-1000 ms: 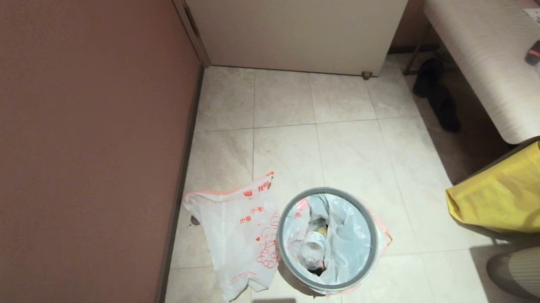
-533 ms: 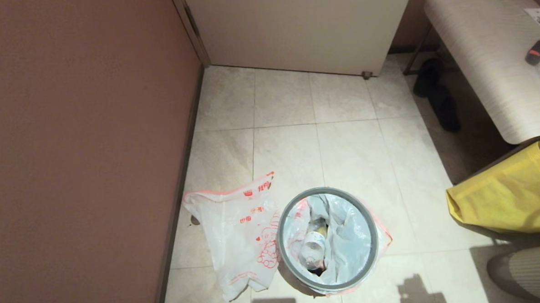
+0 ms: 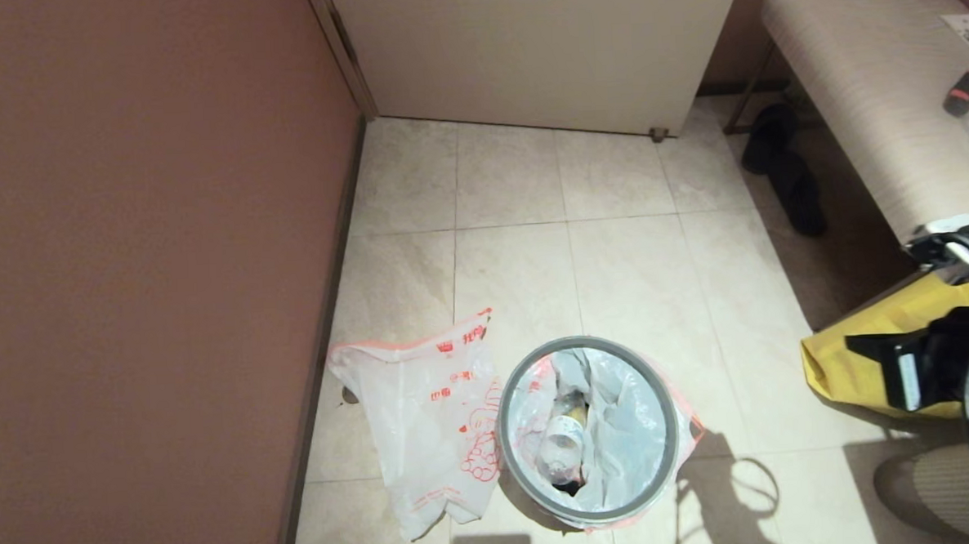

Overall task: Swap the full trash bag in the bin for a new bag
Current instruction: Place the trash can ring on the floor

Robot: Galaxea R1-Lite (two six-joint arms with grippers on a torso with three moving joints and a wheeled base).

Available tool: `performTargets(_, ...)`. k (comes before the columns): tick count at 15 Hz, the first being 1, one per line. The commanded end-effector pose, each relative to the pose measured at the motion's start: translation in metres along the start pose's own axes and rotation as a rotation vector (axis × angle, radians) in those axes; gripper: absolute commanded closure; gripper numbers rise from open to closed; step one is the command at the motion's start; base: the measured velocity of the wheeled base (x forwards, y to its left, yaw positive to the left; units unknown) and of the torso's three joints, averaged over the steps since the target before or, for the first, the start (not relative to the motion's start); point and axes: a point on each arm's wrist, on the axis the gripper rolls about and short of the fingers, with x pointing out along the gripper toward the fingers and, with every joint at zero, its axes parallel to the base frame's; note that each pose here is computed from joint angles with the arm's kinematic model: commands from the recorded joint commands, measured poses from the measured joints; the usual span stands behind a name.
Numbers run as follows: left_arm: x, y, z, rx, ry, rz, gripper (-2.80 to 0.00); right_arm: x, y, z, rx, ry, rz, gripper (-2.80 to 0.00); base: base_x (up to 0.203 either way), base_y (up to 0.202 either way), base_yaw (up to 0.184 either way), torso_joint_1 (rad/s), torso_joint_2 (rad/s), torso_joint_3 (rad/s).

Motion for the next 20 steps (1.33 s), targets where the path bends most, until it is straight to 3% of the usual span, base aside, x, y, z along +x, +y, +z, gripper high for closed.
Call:
performTargets(1, 0.000, 0.000, 0.000, -0.001, -0.001, 0.000, 0.00, 0.058, 0.016, -0.014, -0.035, 0.139, 0.039, 0.00, 0.000, 0.000, 0.000, 0.000, 0.00, 0.000)
performTargets(6, 0.000, 0.000, 0.000, -0.001, -0.001, 0.002, 0.00, 0.123, 0.064, -0.025, -0.183, 0.213, 0.122, 0.00, 0.000, 0.000, 0.000, 0.000, 0.00, 0.000)
performTargets(9, 0.000, 0.000, 0.000, -0.001, -0.001, 0.000, 0.00, 0.149, 0.086, -0.036, -0.231, 0.241, 0.121, 0.00, 0.000, 0.000, 0.000, 0.000, 0.00, 0.000)
performTargets(10, 0.000, 0.000, 0.000, -0.001, -0.001, 0.000, 0.00, 0.156, 0.089, -0.036, -0.232, 0.205, 0.109, -2.80, 0.000, 0.000, 0.000, 0.000, 0.00, 0.000)
performTargets(13, 0.000, 0.000, 0.000, -0.001, -0.001, 0.002, 0.00, 0.161, 0.091, -0.034, -0.258, 0.169, 0.097, -2.80, 0.000, 0.000, 0.000, 0.000, 0.00, 0.000)
performTargets(20, 0.000, 0.000, 0.000, -0.001, -0.001, 0.001, 0.00, 0.184, 0.096, -0.040, -0.281, 0.192, 0.092, -2.80, 0.000, 0.000, 0.000, 0.000, 0.00, 0.000)
